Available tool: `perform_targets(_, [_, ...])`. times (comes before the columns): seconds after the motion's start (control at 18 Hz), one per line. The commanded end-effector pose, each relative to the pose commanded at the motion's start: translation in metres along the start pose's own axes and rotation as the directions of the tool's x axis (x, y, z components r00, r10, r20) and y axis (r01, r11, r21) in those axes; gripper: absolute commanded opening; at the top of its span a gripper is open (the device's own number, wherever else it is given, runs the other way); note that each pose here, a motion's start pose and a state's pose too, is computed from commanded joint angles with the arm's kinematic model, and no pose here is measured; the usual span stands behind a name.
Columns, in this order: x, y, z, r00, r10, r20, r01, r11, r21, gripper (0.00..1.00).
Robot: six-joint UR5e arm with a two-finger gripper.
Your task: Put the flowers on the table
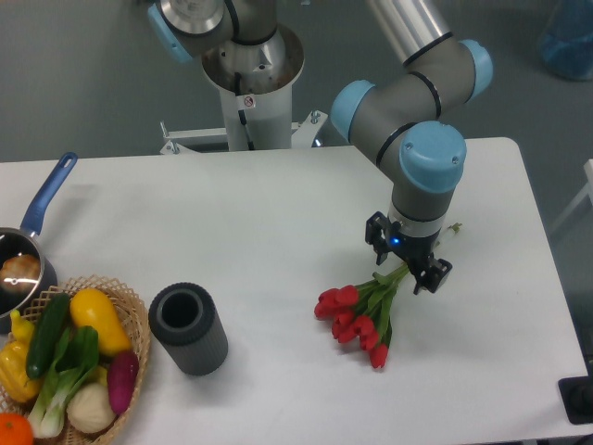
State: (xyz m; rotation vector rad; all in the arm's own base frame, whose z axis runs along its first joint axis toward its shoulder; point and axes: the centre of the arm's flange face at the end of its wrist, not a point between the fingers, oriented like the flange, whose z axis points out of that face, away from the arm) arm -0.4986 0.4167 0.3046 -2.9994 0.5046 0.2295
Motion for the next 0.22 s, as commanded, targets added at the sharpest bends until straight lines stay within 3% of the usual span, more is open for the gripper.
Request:
perform_targets(0.11, [-0.009,0.010,-0.006,0.999,-0.012,0.041,0.011,1.000,0.020,1.00])
perform_targets(0.22, [-0.014,0.028,-0.006,0.998,-0.042,0.040,0.041,0.999,0.017,1.00])
